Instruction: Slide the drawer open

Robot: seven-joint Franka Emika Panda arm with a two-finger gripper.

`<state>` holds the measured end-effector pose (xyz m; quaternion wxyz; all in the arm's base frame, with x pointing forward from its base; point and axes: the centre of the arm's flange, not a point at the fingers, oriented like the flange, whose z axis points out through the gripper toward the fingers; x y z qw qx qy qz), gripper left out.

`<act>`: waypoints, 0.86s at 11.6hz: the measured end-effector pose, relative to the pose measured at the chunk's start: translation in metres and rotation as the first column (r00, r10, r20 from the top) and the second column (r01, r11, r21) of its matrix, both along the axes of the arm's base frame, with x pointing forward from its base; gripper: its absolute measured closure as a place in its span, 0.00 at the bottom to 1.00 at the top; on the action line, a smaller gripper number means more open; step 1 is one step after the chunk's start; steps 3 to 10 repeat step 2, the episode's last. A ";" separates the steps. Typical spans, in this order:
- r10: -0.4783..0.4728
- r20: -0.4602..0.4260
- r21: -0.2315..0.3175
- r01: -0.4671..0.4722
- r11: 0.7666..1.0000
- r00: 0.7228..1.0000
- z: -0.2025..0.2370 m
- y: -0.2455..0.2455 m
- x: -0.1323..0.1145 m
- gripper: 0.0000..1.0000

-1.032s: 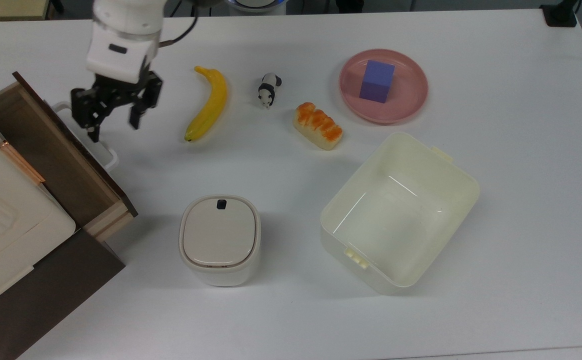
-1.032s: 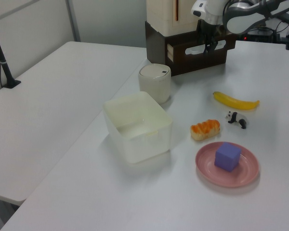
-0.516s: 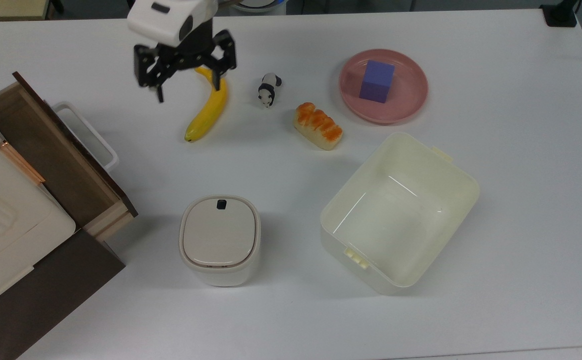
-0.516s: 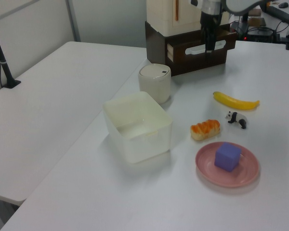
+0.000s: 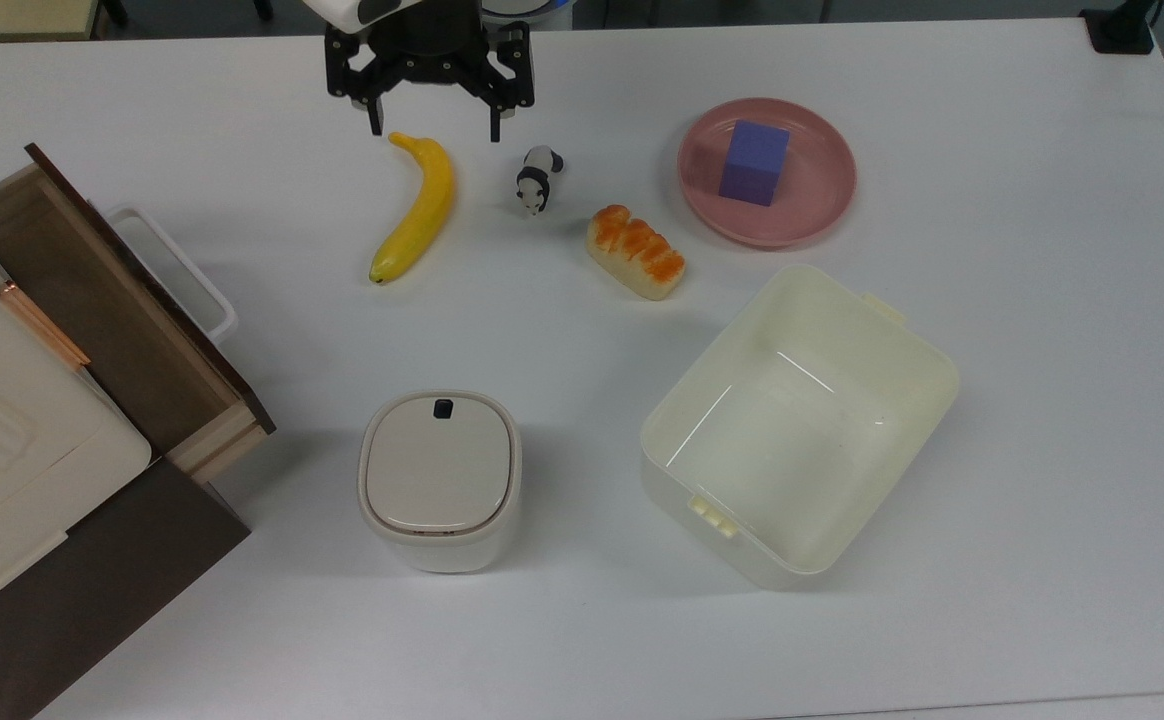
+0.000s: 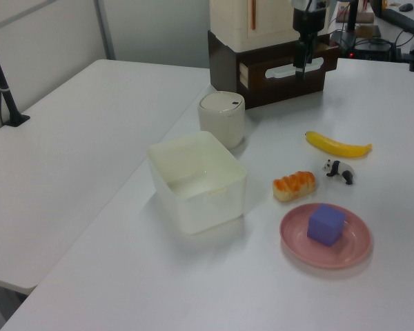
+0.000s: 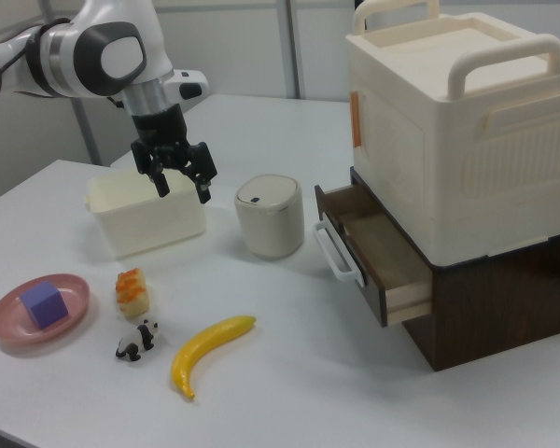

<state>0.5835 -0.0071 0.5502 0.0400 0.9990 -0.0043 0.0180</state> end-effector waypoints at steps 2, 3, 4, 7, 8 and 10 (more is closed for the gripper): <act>-0.040 -0.015 0.000 0.040 0.999 0.999 0.006 -0.001 -0.007 0.00; -0.040 -0.015 0.000 0.040 0.999 0.999 0.006 -0.001 -0.007 0.00; -0.040 -0.015 0.000 0.040 0.999 0.999 0.006 -0.001 -0.007 0.00; -0.040 -0.015 0.000 0.040 0.999 0.999 0.006 -0.001 -0.007 0.00; -0.040 -0.015 0.000 0.040 0.999 0.999 0.006 -0.001 -0.007 0.00; -0.040 -0.015 0.000 0.040 0.999 0.999 0.006 -0.001 -0.007 0.00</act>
